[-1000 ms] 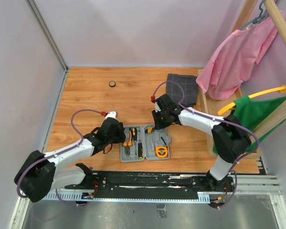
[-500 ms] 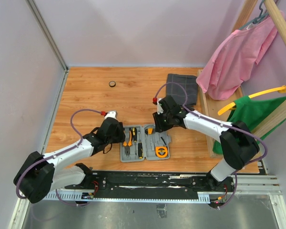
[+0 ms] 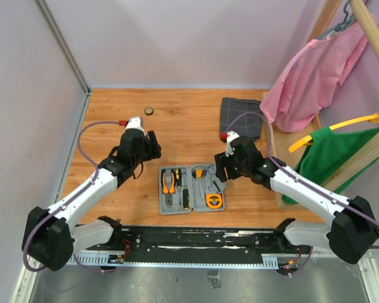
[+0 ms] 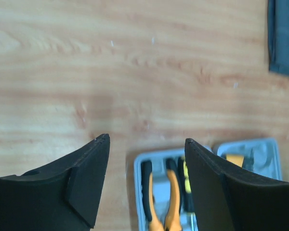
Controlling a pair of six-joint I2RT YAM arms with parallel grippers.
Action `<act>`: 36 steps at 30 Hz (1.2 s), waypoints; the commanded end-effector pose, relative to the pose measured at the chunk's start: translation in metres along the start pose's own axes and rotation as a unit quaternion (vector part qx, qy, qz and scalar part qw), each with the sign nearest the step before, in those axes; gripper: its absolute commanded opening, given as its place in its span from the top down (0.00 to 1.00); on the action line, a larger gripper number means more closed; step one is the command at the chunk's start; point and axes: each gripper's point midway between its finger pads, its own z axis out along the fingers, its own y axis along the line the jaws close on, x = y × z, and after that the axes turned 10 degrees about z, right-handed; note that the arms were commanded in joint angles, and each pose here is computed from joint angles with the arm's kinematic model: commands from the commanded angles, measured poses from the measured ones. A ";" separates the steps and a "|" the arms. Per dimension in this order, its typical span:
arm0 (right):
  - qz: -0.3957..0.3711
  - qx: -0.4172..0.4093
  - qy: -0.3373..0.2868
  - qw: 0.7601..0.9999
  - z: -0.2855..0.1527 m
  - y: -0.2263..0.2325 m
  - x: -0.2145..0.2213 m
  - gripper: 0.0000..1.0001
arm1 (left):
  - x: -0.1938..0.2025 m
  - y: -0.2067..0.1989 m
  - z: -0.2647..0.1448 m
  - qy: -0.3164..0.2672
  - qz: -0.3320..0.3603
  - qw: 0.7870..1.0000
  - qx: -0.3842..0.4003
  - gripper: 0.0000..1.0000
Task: Sort the tools into containers
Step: Adjust the engineering item in the storage box, then pick up the engineering item from the center of the board.
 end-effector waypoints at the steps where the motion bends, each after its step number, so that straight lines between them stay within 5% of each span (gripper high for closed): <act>1: 0.011 0.011 0.003 1.000 -0.007 -0.013 0.017 0.35 | -0.054 0.011 0.014 -0.040 0.012 0.999 -0.018 0.31; 11: 0.030 -0.015 0.002 0.999 -0.024 -0.013 0.045 0.26 | -0.111 0.031 0.074 -0.044 0.031 0.997 -0.058 0.18; 26: 0.064 -0.025 -0.034 0.997 -0.043 -0.019 0.060 0.19 | -0.130 0.075 0.186 0.015 0.020 0.992 -0.124 0.13; 36: 0.072 -0.028 -0.045 0.996 -0.047 -0.021 0.067 0.11 | -0.109 0.088 0.239 0.068 0.035 0.986 -0.148 0.12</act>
